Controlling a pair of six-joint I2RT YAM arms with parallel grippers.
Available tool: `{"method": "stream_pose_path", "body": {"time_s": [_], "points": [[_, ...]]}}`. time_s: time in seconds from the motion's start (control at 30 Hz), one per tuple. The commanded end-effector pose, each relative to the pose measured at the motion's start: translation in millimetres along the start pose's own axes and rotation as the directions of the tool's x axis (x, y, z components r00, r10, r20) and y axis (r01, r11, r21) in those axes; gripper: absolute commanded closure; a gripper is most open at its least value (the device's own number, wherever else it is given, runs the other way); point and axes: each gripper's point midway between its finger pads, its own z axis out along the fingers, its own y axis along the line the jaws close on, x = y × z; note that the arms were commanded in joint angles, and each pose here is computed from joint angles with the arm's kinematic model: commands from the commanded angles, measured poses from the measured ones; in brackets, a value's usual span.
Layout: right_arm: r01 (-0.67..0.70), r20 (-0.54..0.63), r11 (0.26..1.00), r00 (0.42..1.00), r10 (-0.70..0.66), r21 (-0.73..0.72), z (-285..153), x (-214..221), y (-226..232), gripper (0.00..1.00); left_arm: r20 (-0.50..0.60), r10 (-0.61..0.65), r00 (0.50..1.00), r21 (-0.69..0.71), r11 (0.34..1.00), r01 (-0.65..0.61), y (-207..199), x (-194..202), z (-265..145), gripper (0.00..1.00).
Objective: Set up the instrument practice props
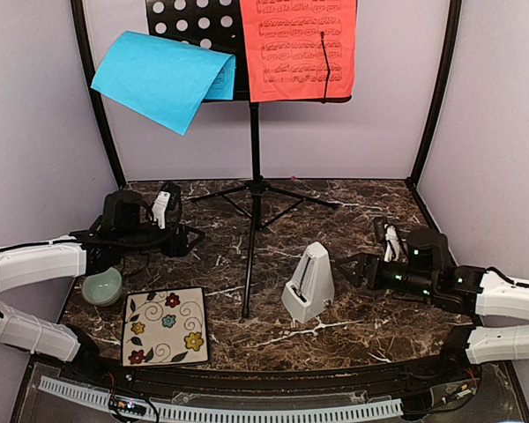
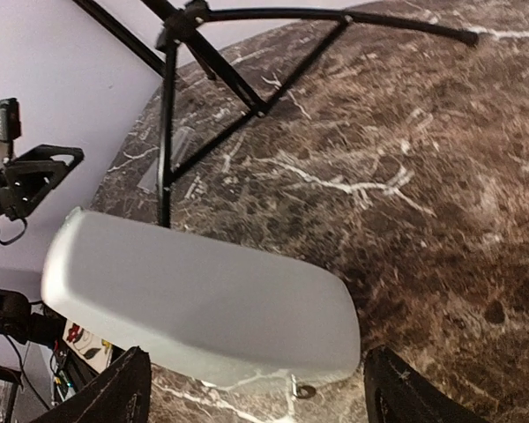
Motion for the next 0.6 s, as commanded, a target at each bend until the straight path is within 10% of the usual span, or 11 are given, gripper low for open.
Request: {"method": "stream_pose_path", "body": {"time_s": [0.0, 0.57], "points": [[-0.086, -0.067, 0.986, 0.993, 0.096, 0.142, -2, 38, -44, 0.21, 0.045, 0.037, 0.998, 0.045, 0.998, -0.039, -11, -7, 0, 0.38], [-0.088, -0.193, 0.981, 0.974, 0.121, 0.171, 49, 84, -67, 0.65, 0.082, 0.057, 0.995, 0.049, 0.997, -0.061, -18, -17, -7, 0.42]]}}
